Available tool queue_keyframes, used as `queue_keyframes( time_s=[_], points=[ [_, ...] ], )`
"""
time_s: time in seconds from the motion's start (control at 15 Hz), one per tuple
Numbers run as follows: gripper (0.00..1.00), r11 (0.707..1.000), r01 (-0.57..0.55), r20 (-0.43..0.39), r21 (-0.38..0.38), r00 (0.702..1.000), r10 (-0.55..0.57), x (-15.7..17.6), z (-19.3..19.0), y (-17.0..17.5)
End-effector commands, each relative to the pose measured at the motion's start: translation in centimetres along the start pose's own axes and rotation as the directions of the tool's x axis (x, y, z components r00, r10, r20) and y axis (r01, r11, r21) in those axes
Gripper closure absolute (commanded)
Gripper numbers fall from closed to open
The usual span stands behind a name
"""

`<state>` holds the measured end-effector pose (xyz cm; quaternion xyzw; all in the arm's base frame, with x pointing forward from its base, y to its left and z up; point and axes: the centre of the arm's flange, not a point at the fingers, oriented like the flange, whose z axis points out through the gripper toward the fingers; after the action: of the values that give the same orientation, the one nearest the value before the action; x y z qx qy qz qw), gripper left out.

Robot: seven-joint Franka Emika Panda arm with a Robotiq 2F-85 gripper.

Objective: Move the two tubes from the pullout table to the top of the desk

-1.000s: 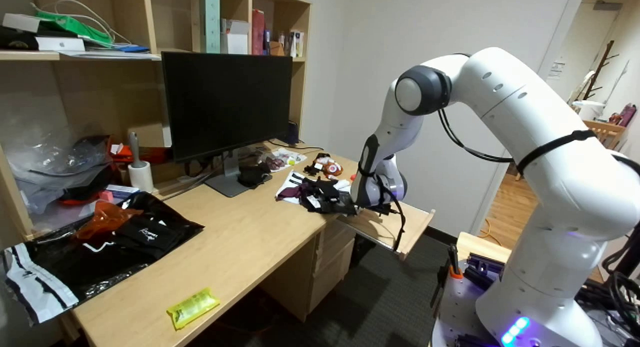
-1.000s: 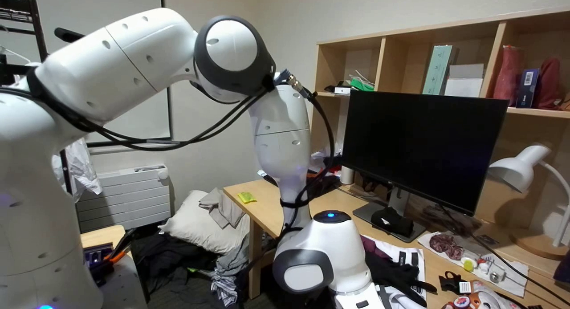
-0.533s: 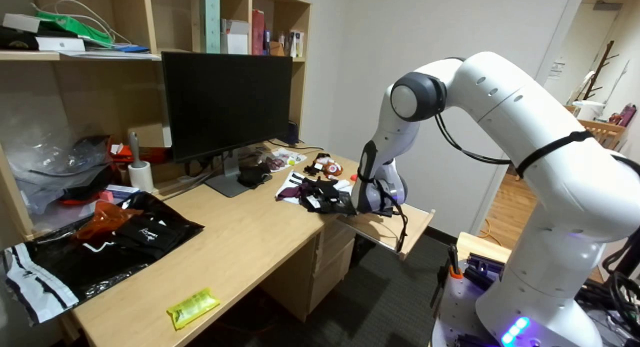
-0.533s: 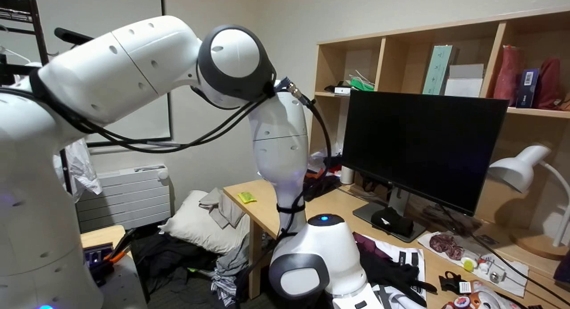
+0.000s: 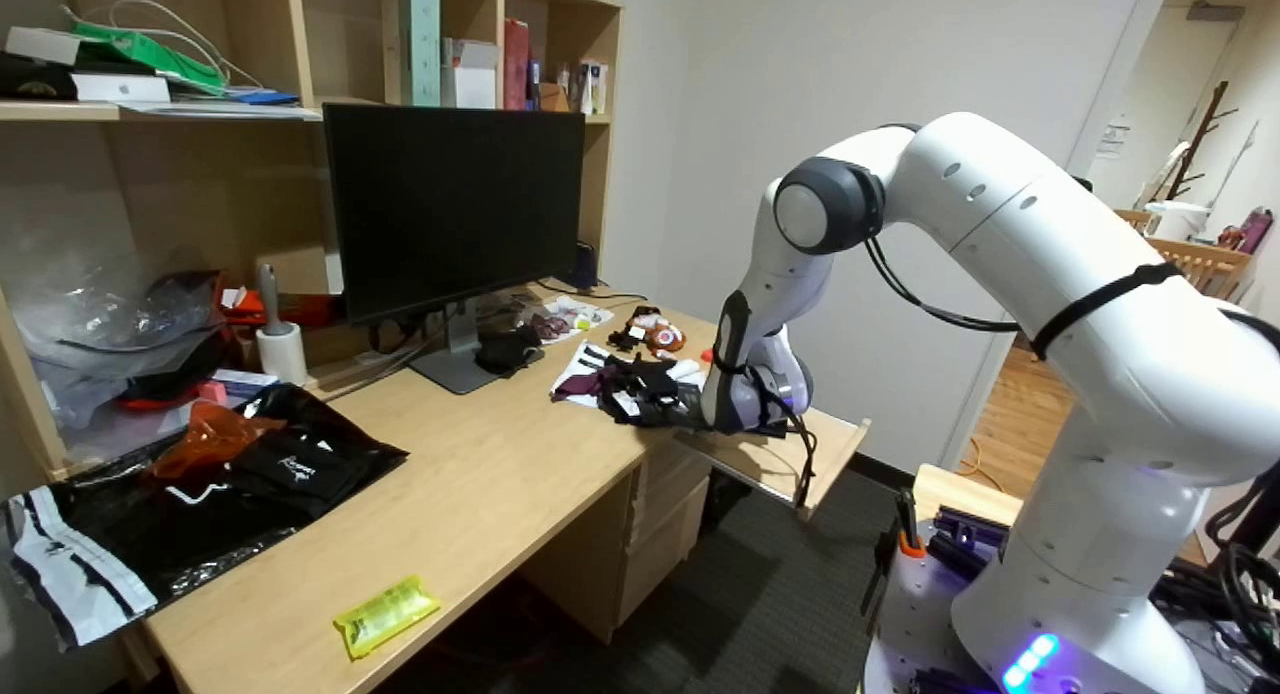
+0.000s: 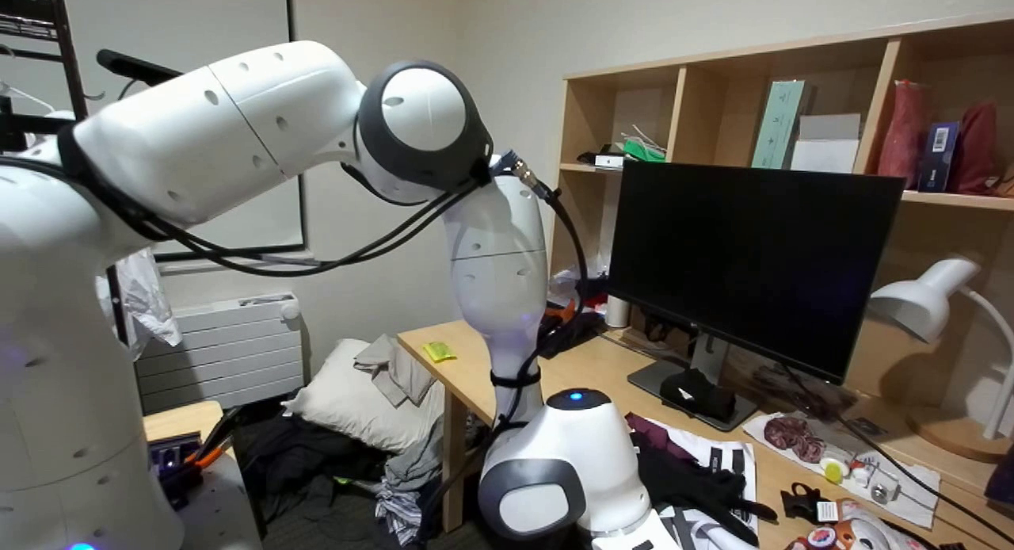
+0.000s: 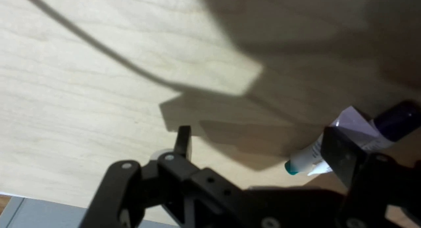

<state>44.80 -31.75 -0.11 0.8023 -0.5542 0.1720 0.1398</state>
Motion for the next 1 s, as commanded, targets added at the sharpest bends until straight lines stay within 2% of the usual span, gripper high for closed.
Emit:
queue_keyframes(
  time_s=[0.0,0.2,0.4,0.47,0.6,0.67,0.93],
  points=[
    [0.00,0.993,0.104,0.085,-0.056,0.991,-0.100,-0.2,-1.4,1.5],
    [0.00,0.972,0.200,0.178,-0.124,0.968,-0.177,0.2,-3.1,4.4],
    [0.00,0.933,0.290,0.270,-0.214,0.935,-0.229,2.0,-4.8,8.0],
    [0.00,0.923,0.317,0.306,-0.216,0.920,-0.245,2.7,-5.4,9.0],
    [0.00,0.926,0.310,0.361,-0.217,0.907,-0.219,3.9,-6.3,9.8],
    [0.00,0.932,0.280,0.305,-0.230,0.930,-0.204,3.0,-3.6,9.2],
    [0.00,0.933,0.280,0.334,-0.225,0.922,-0.196,4.0,-4.9,9.6]
  ],
)
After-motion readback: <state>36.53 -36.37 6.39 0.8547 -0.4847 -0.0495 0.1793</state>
